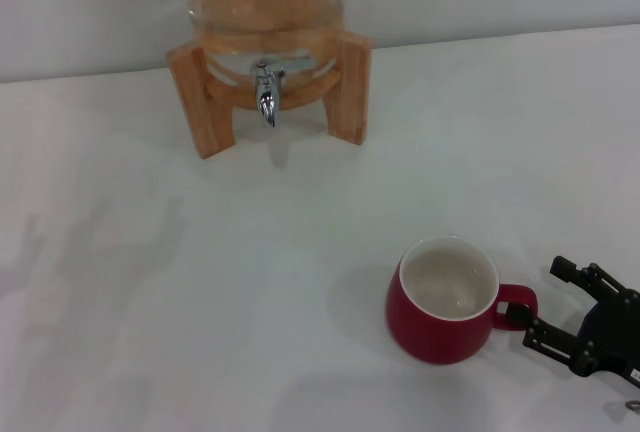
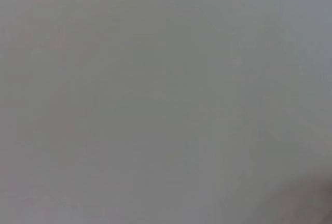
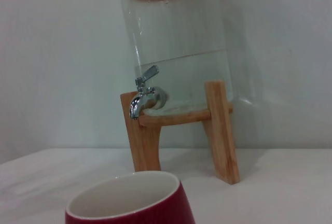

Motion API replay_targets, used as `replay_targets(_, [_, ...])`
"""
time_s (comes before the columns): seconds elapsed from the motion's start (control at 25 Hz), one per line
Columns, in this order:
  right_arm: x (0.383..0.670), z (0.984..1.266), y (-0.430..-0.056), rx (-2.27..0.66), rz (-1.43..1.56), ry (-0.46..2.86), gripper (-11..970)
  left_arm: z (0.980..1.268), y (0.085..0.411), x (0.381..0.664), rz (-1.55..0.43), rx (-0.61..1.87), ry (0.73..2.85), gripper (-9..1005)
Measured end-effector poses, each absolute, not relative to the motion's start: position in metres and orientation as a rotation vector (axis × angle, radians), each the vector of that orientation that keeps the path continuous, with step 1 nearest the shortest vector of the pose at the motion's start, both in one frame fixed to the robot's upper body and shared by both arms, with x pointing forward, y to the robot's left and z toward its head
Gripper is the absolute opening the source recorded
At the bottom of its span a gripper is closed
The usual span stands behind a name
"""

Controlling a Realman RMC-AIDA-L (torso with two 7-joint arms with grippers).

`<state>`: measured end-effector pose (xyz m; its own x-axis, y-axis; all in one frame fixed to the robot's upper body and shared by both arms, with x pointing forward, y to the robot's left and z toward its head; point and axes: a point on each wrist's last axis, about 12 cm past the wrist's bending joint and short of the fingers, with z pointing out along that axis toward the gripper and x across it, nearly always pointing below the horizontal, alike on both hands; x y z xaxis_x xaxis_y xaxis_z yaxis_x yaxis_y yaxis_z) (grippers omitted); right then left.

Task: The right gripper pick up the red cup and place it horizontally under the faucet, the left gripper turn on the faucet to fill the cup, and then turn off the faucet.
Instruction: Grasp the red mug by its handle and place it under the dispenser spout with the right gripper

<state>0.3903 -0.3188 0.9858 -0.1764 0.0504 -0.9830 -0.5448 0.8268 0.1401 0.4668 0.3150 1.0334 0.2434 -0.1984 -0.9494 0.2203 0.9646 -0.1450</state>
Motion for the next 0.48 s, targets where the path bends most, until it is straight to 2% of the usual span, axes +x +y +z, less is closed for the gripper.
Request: replay_targets(0.48, [0.4003,0.9873,-0.3127,-0.418,0.559,1.664,844,1.0329,0.3154,0.466,-0.284,0.018,1.296,848])
